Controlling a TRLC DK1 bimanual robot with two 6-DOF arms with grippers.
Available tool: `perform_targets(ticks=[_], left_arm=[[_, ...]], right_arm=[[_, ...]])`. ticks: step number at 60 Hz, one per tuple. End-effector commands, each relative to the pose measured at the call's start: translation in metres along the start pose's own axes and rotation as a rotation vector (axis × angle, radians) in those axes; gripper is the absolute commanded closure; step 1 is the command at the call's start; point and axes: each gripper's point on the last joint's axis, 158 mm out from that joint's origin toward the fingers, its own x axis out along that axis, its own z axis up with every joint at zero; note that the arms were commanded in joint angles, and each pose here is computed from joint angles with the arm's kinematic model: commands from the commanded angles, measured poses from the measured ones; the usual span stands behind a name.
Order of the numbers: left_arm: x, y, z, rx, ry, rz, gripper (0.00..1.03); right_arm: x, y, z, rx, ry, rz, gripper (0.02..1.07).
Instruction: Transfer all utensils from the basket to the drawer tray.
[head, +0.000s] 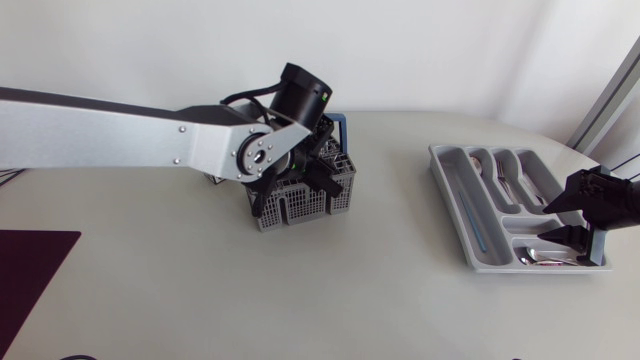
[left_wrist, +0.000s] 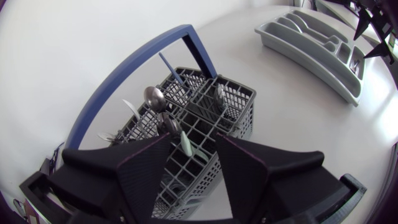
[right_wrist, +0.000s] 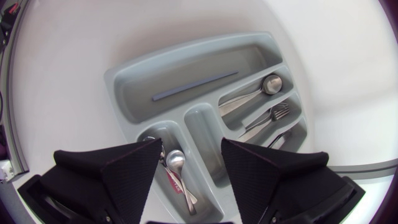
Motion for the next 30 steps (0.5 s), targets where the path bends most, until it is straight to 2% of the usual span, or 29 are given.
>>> perform_targets(ticks=[1, 11, 30], left_arm=[[0.005, 0.002, 0.015, 0.001, 0.02, 0.023, 0.66], [0.002, 0.002, 0.017, -0.006, 0.098, 0.04, 0.66], [-0.002, -0.006, 0.005, 0.02, 0.178, 0.067, 0.71]], right_arm=[[-0.004, 0.015, 0.01, 0.059, -0.008, 0.033, 0.25], [-0.016, 0.027, 0.025, 0.075, -0.015, 0.066, 0.2], [-0.019, 0.039, 0.038, 0.071, -0.023, 0.082, 0.2]])
